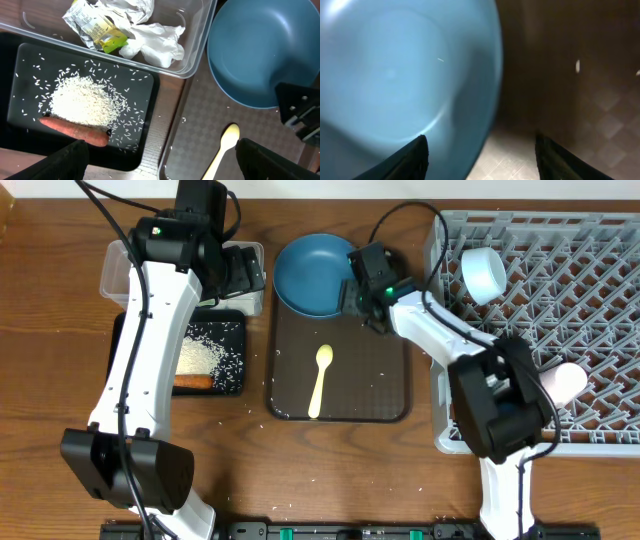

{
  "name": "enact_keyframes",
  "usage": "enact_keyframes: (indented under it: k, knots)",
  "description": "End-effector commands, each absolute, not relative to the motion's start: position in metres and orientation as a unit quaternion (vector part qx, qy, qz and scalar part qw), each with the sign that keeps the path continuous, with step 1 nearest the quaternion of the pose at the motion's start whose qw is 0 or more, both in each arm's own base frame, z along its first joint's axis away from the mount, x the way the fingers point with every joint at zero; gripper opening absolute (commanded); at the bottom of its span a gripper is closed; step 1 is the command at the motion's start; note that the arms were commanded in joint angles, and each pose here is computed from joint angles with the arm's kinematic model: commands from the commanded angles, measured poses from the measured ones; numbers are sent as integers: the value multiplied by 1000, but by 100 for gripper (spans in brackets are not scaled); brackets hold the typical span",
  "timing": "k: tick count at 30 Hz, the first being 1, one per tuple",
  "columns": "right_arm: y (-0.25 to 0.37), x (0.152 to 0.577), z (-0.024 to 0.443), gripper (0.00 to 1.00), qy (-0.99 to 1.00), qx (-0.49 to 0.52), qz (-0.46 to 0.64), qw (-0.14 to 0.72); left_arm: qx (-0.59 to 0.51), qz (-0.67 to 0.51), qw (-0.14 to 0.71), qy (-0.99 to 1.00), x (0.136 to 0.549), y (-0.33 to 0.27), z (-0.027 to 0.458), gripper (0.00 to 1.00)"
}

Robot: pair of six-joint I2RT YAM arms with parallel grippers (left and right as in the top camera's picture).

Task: Sort waste into correct bins and load items into the dishwasher rack
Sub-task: 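Reach the right gripper to the large teal bowl and grasp its rim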

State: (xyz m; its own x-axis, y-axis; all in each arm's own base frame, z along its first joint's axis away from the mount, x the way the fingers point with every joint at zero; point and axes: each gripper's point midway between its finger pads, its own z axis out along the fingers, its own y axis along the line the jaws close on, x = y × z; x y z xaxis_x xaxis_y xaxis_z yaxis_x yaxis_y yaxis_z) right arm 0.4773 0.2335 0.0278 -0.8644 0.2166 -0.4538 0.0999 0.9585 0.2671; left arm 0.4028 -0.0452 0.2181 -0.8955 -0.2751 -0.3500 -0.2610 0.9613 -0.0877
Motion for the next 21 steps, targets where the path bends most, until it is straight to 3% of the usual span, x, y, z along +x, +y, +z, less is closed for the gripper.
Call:
enact_keyframes:
  k: [1,3,10,16,21]
  knots:
    - [224,485,30,62,952,118,114,257,-141,-12,180,974,402,-42,216,96]
    - [223,485,26,52,953,120,110,255,-141,-12,180,974,402,-42,216,96]
    - [215,482,20,2,957,125,100,244,-141,-12,180,974,402,-42,216,96]
    - [204,484,26,1,956,128,96,244,-141,-12,180,974,402,-42,216,96]
    - [188,496,64,1,949,102,98,281,-141,-12,180,974,402,-42,216,96]
